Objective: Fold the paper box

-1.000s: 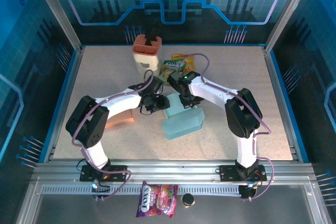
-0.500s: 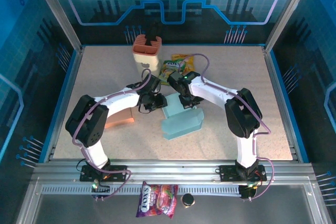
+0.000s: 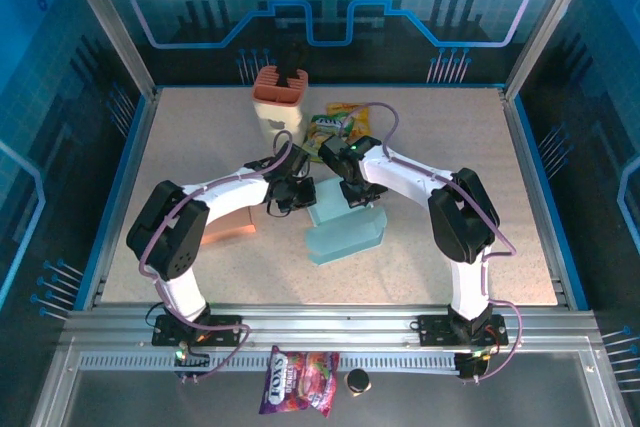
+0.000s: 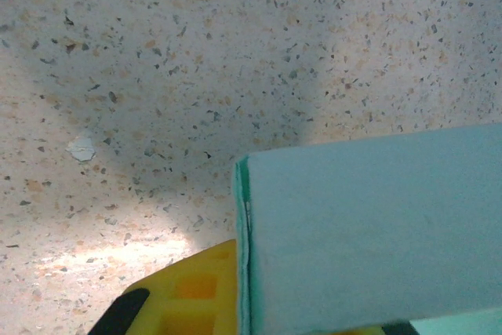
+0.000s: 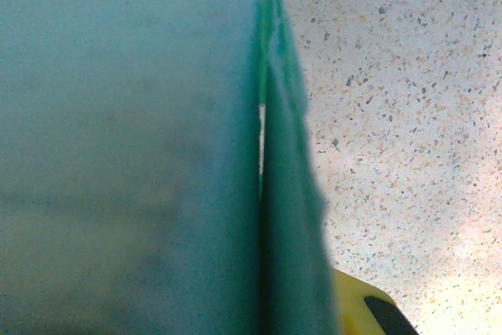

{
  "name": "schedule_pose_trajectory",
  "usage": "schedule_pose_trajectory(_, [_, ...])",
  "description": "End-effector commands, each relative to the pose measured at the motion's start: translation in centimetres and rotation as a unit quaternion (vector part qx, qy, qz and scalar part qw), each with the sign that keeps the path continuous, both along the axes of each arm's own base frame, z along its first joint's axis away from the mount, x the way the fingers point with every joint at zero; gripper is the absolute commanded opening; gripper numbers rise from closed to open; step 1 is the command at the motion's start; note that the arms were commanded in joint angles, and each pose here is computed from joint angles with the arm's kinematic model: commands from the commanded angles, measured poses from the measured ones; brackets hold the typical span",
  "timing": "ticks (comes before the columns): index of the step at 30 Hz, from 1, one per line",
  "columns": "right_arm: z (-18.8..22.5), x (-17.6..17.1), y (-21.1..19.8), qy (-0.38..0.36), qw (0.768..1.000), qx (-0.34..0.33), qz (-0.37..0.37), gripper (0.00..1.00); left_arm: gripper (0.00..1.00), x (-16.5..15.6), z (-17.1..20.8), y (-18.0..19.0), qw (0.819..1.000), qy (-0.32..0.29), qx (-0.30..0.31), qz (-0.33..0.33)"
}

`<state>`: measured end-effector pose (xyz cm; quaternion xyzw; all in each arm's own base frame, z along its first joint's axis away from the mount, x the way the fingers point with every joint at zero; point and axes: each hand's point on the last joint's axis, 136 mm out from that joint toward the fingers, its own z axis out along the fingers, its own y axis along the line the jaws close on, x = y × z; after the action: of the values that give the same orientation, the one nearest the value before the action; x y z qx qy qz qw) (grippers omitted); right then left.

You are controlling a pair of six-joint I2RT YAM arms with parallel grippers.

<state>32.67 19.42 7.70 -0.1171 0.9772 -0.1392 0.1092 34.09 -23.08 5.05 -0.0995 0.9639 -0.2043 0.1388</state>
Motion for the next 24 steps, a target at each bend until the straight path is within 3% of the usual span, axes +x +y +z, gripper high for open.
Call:
schedule_pose_trajectory(1, [0.2,-0.1,0.1,0.002,1.000,-0.003,-0.008,0.00,0.00,-0.2,-0.7,1.1,0.999,0.011,0.034,0.018])
schedule_pose_trajectory(2, [0.2,-0.1,0.1,0.002,1.000,-0.002,-0.009,0.00,0.00,-0.1,-0.6,1.0,0.999,0.010,0.035,0.017])
schedule_pose_trajectory(10, [-0.2,-0.4,0.0,0.011,1.000,0.006,-0.020,0.00,0.39,0.1,2.8,0.4,1.000,-0.016,0.005,0.021])
schedule_pose_trajectory(16, [-0.8,-0.5,-0.6,0.026,0.998,0.026,-0.048,0.00,0.47,-0.7,4.9,-0.4,0.999,-0.011,-0.043,0.017])
schedule_pose_trajectory(24, [-1.0,-0.6,-1.0,0.036,0.996,0.042,-0.070,0.00,0.48,-0.7,6.4,1.4,0.997,-0.021,-0.056,0.043])
